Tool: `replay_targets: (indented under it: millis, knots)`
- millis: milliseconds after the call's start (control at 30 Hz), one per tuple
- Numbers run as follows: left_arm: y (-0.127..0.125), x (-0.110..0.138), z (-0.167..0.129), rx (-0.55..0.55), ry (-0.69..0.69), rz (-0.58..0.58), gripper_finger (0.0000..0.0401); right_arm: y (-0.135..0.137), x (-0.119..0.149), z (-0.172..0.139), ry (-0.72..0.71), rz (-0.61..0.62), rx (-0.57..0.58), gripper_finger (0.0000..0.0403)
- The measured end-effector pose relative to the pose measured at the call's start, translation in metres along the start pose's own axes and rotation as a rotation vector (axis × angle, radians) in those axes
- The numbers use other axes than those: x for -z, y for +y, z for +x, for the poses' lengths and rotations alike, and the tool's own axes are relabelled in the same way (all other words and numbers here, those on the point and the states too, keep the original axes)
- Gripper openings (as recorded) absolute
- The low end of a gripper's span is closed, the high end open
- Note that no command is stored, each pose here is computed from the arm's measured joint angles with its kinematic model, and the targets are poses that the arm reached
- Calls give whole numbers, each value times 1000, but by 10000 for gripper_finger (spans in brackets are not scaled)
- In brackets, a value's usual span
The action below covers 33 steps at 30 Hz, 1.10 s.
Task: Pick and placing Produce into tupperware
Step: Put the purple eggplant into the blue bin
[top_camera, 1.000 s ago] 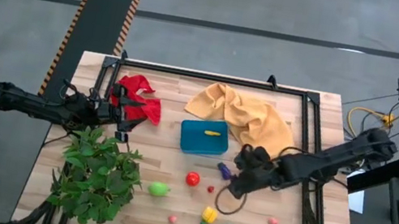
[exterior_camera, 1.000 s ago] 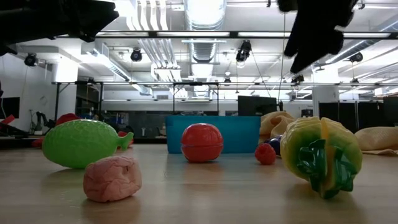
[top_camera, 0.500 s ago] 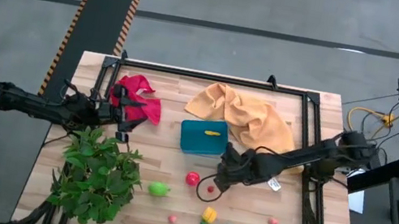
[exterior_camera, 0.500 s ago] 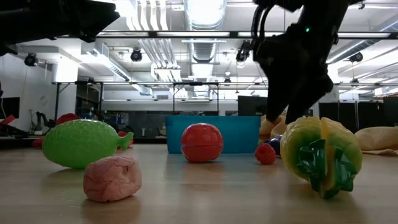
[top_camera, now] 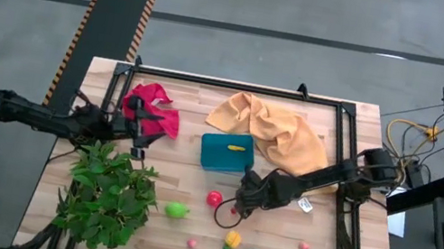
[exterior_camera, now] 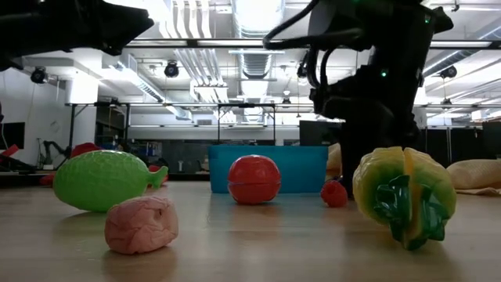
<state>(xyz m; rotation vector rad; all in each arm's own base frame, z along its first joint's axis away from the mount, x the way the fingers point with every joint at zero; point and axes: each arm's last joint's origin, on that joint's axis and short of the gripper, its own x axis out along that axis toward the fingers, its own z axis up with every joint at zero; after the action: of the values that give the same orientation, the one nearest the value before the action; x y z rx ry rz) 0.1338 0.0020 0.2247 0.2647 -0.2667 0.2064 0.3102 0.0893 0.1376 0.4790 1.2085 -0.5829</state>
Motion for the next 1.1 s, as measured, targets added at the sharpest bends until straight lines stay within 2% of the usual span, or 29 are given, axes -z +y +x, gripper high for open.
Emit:
replay_targets:
  millis: [167,500,700,900,1100]
  knots:
    - [0,1,0,1,3,2,190,0,0,2,2,-3,5,321]
    - [0,0,0,1,3,1,190,0,0,2,-4,-7,9,229]
    - [0,1,0,1,3,1,190,0,0,1,-4,-8,11,187]
    - [0,1,0,1,3,1,190,-1,0,0,-5,-8,12,161]
    - [0,1,1,2,6,2,190,-1,0,-2,-8,-7,8,155]
